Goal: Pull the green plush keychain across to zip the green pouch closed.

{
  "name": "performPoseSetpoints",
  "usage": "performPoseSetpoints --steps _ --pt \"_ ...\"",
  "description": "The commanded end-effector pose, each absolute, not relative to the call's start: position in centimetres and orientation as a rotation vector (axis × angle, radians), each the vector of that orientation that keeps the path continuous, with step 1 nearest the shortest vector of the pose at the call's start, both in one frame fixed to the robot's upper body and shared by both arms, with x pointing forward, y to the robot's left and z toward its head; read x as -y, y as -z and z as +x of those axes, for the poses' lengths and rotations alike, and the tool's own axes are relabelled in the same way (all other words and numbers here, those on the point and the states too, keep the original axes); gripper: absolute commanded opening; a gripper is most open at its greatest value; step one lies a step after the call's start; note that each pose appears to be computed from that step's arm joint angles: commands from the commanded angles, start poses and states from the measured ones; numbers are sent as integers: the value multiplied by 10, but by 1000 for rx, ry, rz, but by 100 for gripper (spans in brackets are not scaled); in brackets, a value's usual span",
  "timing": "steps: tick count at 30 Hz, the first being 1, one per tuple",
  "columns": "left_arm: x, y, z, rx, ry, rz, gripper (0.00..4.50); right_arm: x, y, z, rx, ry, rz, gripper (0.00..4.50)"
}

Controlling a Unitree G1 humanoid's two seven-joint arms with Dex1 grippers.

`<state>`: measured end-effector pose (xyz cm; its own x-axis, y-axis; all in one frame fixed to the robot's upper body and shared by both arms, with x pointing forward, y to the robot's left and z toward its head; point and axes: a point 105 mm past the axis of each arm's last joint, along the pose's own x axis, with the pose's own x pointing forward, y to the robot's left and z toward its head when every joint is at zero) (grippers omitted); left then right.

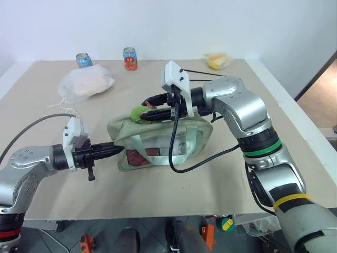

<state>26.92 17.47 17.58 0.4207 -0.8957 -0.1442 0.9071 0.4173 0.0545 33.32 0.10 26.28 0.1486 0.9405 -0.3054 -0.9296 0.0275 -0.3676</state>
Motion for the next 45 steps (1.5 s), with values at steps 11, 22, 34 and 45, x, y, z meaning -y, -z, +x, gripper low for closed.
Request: performPoseSetpoints --steps 11,22,34,45 --pt "-173 -164 268 -145 1128 126 0 24 -285 352 68 -1324 -573 3" --pt "-173 -163 269 -156 1140 121 0 130 -325 372 76 -1036 -650 3" --pt "-172 -161 267 -169 1151 120 0 215 -283 382 -79 -755 -772 3" --pt "-170 -164 265 -175 1164 123 0 126 -171 343 -226 -1140 -702 3"
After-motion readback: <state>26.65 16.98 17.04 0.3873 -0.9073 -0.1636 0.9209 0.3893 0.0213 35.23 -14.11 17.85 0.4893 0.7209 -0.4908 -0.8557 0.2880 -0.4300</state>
